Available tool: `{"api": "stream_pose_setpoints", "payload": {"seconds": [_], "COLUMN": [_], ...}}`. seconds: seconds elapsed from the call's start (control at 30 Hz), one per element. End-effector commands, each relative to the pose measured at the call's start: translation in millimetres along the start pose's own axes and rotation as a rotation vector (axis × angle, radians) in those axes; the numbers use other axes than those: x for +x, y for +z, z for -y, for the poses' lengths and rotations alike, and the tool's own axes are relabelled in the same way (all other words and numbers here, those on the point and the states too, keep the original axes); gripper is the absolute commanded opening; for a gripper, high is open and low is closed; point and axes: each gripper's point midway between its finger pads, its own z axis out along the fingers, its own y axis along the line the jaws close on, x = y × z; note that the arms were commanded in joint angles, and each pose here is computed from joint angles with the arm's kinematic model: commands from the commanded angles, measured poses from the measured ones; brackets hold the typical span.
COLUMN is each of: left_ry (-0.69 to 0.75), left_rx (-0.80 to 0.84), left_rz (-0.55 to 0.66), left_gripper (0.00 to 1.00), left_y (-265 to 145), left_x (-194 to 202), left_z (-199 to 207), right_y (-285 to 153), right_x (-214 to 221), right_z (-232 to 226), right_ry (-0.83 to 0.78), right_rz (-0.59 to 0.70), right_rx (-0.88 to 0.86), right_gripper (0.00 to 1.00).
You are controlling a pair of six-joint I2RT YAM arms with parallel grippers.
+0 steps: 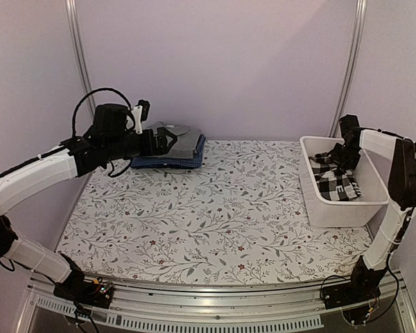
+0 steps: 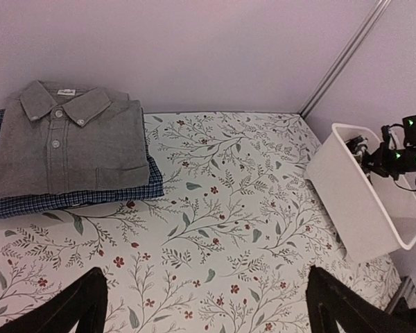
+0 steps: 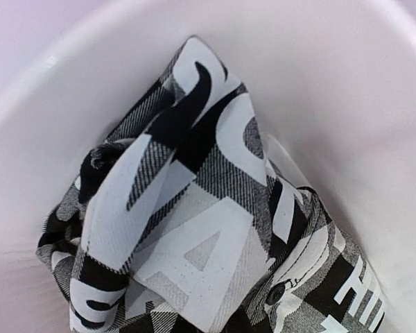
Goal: Fold and stack the long sleeve shirts
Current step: Pick up the square-folded shirt from the bin, then place the square-folded shirt at the center of the board.
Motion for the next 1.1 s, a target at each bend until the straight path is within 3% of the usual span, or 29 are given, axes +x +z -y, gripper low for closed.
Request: {"api": "stream_pose_setpoints", "payload": {"seconds": [0.0,0.27,0.4,0.53,0.67,0.8,0.93,1.07], "left_ry": [0.006,0.025,0.028,0.026,0.02,0.016,0.013,0.006], "left_rx": [0.004,0.019,0.021,0.015,0.007,-0.012,-0.028,-0.032], "left_rz": [0.03,0.075,0.099,0.122,0.132,0.122,0.097,0.048], "left_gripper": [1.0,1.0,1.0,1.0,1.0,1.0,1.0,1.0], "left_y": [-2,-15,-22,-28,-31,-31,-29,-18], "left_x": [-17,-38,-46,-53,-55,-52,-42,-22], "left_z": [2,9,12,11,10,6,-1,-9], "right_y": [-101,-262,-345,-403,-409,-376,-332,-283], "right_x": [-62,-91,-81,-55,1,85,136,169], "right_z": [-28,-110,-159,-208,-264,-304,-305,-283], "right_ry": [-0.024,-0.1,-0.202,-0.308,-0.46,-0.623,-0.666,-0.676], "right_rz": [0.263,0.601,0.755,0.822,0.742,0.544,0.393,0.287], "right_rx": [-0.047,-0.214,-0.349,-0.508,-0.736,-0.938,-0.963,-0.874], "right_gripper": [0.0,0.0,0.0,0.0,0.01,0.1,0.34,0.67]}}
